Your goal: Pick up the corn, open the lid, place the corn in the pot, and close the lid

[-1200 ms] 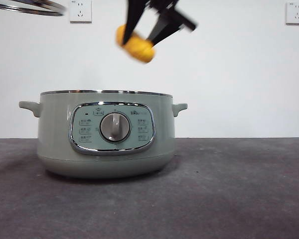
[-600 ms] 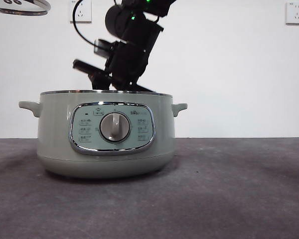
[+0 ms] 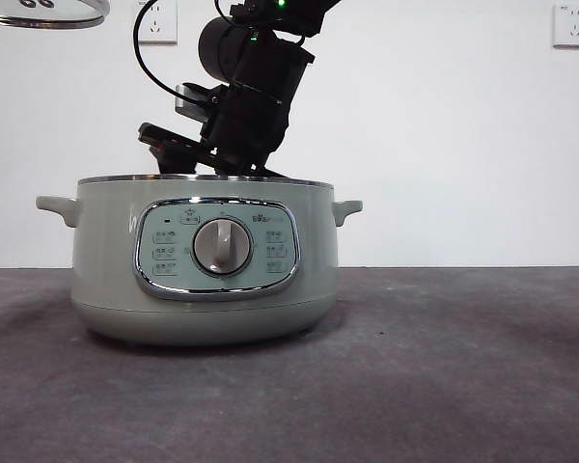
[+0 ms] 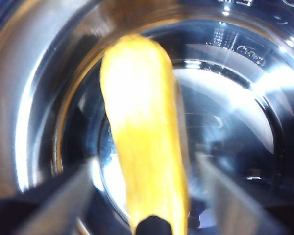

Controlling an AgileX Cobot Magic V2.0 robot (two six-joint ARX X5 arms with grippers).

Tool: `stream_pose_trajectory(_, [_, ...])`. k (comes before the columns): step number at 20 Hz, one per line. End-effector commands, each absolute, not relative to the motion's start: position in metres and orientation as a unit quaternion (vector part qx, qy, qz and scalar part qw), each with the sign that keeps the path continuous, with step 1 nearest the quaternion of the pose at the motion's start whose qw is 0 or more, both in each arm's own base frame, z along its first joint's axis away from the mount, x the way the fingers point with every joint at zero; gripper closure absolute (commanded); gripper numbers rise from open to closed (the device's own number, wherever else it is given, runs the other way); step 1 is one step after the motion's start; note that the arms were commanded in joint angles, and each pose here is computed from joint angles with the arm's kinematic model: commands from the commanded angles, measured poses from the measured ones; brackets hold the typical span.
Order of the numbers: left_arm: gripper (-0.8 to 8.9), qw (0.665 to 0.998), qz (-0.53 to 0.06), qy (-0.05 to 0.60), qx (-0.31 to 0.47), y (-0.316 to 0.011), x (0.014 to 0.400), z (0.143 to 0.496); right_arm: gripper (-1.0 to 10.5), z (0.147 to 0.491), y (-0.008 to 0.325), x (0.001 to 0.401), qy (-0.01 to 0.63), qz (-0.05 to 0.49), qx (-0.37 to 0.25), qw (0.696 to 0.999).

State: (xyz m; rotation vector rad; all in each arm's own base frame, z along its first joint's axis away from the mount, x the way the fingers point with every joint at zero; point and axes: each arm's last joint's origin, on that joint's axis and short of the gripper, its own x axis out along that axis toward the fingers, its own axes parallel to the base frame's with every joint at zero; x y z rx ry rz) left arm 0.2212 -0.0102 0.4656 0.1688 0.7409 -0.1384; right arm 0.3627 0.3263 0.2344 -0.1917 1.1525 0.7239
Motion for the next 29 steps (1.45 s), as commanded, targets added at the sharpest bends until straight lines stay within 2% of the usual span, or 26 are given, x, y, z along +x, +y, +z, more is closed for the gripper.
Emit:
stream_pose_trajectory(1, [8.22, 0.934, -0.067, 0.341, 0.083, -0.01, 0.221, 0.47, 4.4, 0.229, 0.329, 0.363, 0.534, 0.336, -0.096, 0.77])
stream_pose_trajectory(5, [8.22, 0.927, -0.08, 0.357, 0.077, -0.011, 0.236, 0.462, 4.8, 0.274, 0.318, 0.352, 0.499, 0.342, -0.088, 0.791])
stream_pose_trajectory(8, [8.22, 0.919, -0.081, 0.38, 0.072, -0.012, 0.254, 0.451, 7.1, 0.326, 0.294, 0.33, 0.462, 0.311, -0.124, 0.821])
stream_pose_trajectory(10, [8.22, 0.91, -0.104, 0.395, 0.065, -0.017, 0.269, 0.441, 9.4, 0.356, 0.273, 0.312, 0.45, 0.272, -0.16, 0.836])
stream_pose_trajectory(12, [8.22, 0.903, -0.127, 0.406, 0.059, -0.024, 0.283, 0.431, 9.6, 0.381, 0.252, 0.295, 0.442, 0.249, -0.187, 0.841])
stream_pose_trajectory(14, [8.22, 0.898, -0.148, 0.409, 0.066, -0.038, 0.295, 0.423, 9.6, 0.401, 0.23, 0.281, 0.444, 0.243, -0.187, 0.842])
stream_pose_trajectory(17, [8.22, 0.89, -0.181, 0.41, 0.077, -0.066, 0.312, 0.41, 9.6, 0.419, 0.201, 0.267, 0.453, 0.229, -0.19, 0.84])
stream_pose_trajectory(20, [8.22, 0.881, -0.213, 0.413, 0.087, -0.096, 0.325, 0.396, 9.6, 0.433, 0.185, 0.259, 0.435, 0.225, -0.186, 0.852])
stream_pose_trajectory(25, [8.22, 0.864, -0.253, 0.423, 0.106, -0.138, 0.344, 0.367, 9.6, 0.441, 0.169, 0.251, 0.427, 0.217, -0.181, 0.859])
stream_pose_trajectory(29, [8.22, 0.849, -0.262, 0.444, 0.117, -0.155, 0.355, 0.346, 9.6, 0.43, 0.157, 0.237, 0.446, 0.217, -0.195, 0.846])
